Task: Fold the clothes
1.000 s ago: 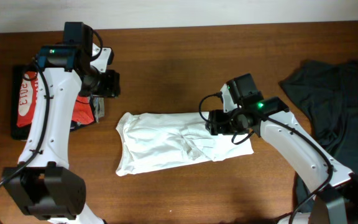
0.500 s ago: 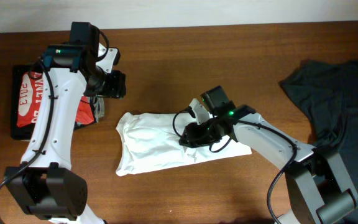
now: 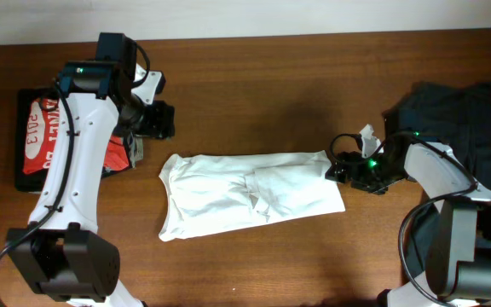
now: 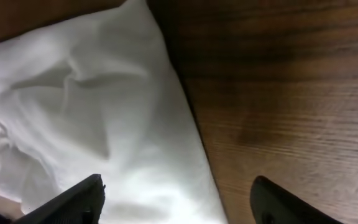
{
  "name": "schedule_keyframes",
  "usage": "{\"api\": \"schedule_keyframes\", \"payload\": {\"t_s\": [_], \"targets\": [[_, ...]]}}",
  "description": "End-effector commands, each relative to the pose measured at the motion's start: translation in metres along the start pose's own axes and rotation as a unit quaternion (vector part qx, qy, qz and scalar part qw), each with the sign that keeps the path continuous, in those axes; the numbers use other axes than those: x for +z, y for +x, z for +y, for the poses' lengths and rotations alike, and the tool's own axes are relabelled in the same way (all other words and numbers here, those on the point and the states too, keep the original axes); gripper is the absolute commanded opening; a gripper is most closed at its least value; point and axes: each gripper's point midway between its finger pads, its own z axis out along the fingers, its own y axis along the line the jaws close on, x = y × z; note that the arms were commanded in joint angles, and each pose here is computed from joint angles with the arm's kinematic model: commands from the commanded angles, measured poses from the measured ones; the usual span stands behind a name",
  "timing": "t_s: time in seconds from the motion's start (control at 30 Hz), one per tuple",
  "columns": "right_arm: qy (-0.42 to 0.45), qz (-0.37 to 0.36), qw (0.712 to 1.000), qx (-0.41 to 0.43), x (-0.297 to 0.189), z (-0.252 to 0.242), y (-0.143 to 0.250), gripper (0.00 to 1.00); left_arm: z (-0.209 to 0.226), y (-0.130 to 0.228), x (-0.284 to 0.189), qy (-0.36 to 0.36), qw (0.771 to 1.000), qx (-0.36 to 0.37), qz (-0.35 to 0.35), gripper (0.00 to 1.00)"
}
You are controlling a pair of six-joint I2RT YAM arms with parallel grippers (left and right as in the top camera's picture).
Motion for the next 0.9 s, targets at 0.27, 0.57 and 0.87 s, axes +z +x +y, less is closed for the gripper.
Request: {"api": "schedule_keyframes", "payload": {"t_s": [0.27,0.57,0.87], "targets": [[-0.126,-0.092,0.986,-0.052,-0.074,0.063,-0.004,0.8,-0.013,0.132,0.133,0.078,0.983,-0.031,0.162,0.8],[-0.13,-0.087,0.985,-0.072,-0.074,0.075,0.002,0.79,-0.029,0.155,0.186,0.137,0.983,-0.044,0.111,0.24],[-0.129,-0.085,0.986,-0.069,-0.073,0.075,0.003,0.79,0.019,0.116,0.097,0.023,0.994,-0.062,0.092,0.0]]}}
